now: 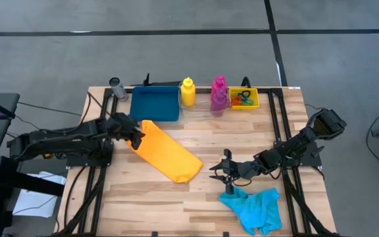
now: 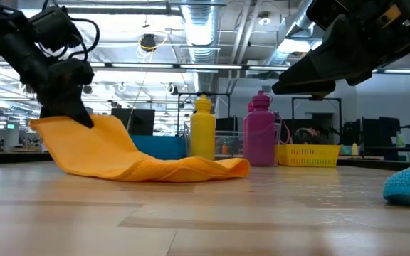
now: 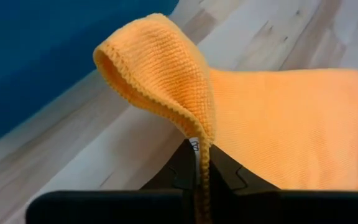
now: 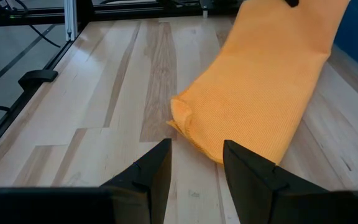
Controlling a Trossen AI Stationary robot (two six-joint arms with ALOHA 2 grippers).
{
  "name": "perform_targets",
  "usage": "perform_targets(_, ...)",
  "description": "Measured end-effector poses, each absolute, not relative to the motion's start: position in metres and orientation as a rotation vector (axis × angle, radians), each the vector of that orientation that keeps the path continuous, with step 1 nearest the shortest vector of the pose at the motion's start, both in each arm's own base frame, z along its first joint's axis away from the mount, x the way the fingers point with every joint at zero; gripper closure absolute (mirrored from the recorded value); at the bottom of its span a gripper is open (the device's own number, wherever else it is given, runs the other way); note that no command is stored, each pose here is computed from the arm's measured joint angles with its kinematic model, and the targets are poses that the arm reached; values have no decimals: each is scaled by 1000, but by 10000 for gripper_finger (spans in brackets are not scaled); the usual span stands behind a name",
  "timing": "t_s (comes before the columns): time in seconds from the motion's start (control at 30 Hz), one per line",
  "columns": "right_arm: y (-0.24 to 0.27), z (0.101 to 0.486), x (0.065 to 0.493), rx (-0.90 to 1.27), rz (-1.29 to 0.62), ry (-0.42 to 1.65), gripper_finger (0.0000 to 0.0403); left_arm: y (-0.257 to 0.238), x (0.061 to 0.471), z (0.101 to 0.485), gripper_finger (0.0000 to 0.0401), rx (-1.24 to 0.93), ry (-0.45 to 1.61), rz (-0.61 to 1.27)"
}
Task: Pick & Place Sports Items
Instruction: Fold the orange towel
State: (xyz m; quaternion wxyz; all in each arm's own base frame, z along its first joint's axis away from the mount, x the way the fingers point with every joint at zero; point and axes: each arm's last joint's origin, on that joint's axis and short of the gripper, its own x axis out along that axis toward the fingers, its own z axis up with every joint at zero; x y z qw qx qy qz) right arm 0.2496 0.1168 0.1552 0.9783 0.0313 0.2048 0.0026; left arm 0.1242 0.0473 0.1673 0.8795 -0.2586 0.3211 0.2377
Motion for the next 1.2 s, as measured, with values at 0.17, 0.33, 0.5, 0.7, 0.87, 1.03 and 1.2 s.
perform_targets(0.17,117,155,250,63,5,413,265,47,128,178,395,-529,642,431)
perform_targets(0.33,117,155,250,63,5,413,265,45,131,182,397,-527,616,382)
perform_targets(0.5,117,155,250,63,5,413,265,39,139,186,395,-512,574,297)
perform_targets(0.7,117,155,250,62,0,411,265,32,155,187,394,-501,526,218)
perform_targets(0.87,116,155,250,61,-3,411,265,26,170,183,397,-510,519,167)
perform_targets(1.03,116,155,250,61,-5,410,265,18,185,179,393,-511,493,110)
perform_targets(1.2,116,155,250,61,-7,410,265,9,197,175,397,-514,470,58)
